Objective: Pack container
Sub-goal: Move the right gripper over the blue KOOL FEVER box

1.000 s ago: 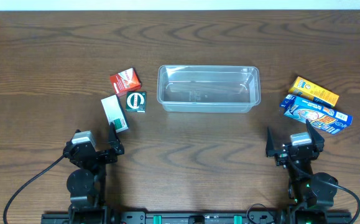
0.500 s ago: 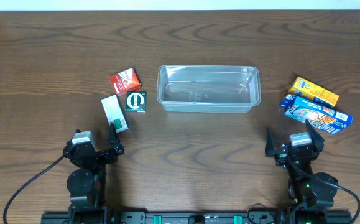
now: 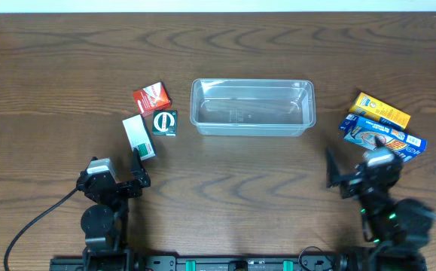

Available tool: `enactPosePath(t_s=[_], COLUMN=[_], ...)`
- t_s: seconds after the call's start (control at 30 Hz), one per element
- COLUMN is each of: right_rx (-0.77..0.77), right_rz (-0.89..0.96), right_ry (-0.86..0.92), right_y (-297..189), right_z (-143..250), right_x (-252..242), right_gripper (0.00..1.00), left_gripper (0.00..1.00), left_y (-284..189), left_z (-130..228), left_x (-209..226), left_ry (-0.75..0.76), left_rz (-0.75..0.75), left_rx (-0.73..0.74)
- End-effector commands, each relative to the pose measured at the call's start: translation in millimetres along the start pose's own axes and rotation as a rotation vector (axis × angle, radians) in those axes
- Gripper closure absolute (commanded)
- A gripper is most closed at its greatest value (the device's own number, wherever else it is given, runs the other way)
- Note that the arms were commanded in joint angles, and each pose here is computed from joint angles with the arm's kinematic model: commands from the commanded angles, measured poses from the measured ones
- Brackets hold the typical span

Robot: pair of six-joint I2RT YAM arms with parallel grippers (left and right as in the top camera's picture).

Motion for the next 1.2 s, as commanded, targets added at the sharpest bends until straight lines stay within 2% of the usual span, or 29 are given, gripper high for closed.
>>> enactPosePath(t_s=[0.0,0.23,0.33,0.4,0.6,0.73,0.83,0.93,1.17], right_rx=[0.052,0.432,0.524,0.602,0.793,0.906,0.912,0.884,0.784], right_rz=[0.003,-0.02,-0.13,-0.217,-0.168,0.2,0.597,0.797,1.068], right_ry=[0.064,0.173,0.294,0.336,0.482,0.669,0.802,0.868,1.01], right_y=[4.6,54.8,82.8,95.0,136.4,138.2,121.2,109.2,94.5], right_z=[-47.9,-102.6,-109.4,-99.8,-53.8,-28.0,-16.9,-13.3,-9.8], right_x=[-5.8,-23.9,-20.8,-15.7,-24.9,-49.1,-72.4,-83.7,-98.9], right_gripper=[0.01,0.01,0.01,0.01,0.01,0.01,0.01,0.01,0.01], left_gripper=[0.02,0.02,0.02,0.02,0.02,0.02,0.02,0.02,0.02], left_y=[1.3,1.3,1.3,1.3,1.3,1.3,1.3,1.3,1.3], left_z=[13.5,13.5,13.5,13.5,13.5,13.5,13.5,13.5,13.5], left_x=[5.2,5.2,5.2,5.2,5.2,5.2,5.2,5.2,5.2], left_ry=[0.02,0.02,0.02,0.02,0.02,0.02,0.02,0.02,0.02], left_rz=[-0.045,-0.045,-0.045,-0.045,-0.045,-0.045,-0.045,-0.045,-0.045], left_rx=[0.053,0.053,0.053,0.053,0.053,0.053,0.053,0.052,0.053])
Point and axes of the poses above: each gripper's point midway between its finger pads, its own y axis out along the fingers, its own x axis along the line the jaws close on, z = x × y, the point moved 8 cm from there along -y, back along the fingers, and after that the axes turned 4 degrees about y, right-handed, at the moved point
